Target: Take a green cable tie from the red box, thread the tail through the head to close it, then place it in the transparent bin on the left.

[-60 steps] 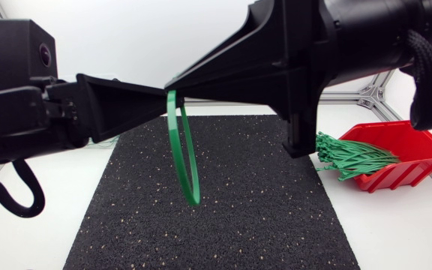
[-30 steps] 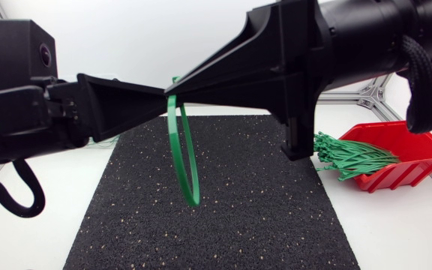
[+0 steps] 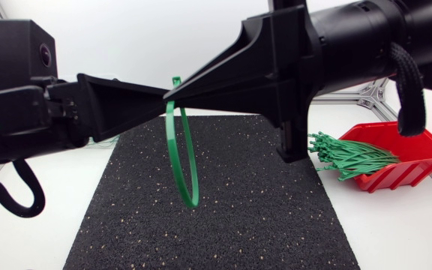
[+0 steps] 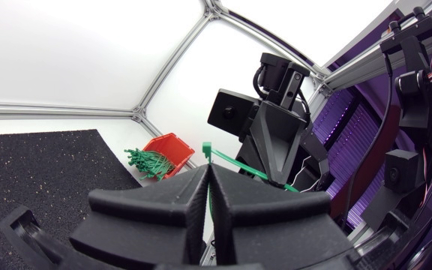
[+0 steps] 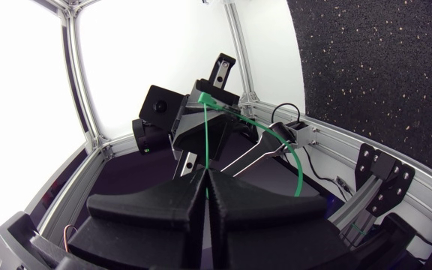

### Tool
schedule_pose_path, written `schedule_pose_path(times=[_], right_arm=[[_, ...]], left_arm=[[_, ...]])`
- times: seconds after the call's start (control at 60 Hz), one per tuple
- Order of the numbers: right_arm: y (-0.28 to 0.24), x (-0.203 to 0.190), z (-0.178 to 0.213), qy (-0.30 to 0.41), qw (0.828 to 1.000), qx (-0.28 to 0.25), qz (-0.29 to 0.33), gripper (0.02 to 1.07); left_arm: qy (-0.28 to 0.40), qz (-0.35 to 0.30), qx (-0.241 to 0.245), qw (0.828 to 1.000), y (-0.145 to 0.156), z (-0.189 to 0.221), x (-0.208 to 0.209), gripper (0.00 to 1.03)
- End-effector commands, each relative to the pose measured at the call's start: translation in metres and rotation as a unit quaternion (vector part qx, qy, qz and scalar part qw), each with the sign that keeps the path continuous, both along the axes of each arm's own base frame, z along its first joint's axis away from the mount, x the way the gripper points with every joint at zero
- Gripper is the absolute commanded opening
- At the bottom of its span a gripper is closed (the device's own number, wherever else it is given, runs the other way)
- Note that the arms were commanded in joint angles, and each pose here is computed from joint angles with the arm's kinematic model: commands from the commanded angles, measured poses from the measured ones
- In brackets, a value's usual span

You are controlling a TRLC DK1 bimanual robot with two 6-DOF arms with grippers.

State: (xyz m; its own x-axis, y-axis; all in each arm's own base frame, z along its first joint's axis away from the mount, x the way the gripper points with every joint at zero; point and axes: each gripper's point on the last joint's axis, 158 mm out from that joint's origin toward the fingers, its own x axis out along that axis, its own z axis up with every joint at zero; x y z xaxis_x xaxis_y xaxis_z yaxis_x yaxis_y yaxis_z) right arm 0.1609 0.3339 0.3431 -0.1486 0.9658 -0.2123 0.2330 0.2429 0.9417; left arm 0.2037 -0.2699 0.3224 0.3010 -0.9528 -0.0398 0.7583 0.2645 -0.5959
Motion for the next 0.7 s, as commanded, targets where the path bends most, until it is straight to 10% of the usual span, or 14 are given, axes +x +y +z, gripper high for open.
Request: schedule_pose_path(times=[0.0, 0.683], right_arm=[[0.001, 0.005, -0.011, 0.025, 1.0, -0.01, -0.007, 0.08], [0.002, 0.029, -0.023, 0.029, 0.999, -0.013, -0.028, 0.08]], left_arm=[[-0.018, -0.001, -0.006, 1.0, 0.002, 0.01, -0.004, 0.04], [-0.028, -0.016, -0.009, 0.999, 0.002, 0.016, -0.019, 0.04]])
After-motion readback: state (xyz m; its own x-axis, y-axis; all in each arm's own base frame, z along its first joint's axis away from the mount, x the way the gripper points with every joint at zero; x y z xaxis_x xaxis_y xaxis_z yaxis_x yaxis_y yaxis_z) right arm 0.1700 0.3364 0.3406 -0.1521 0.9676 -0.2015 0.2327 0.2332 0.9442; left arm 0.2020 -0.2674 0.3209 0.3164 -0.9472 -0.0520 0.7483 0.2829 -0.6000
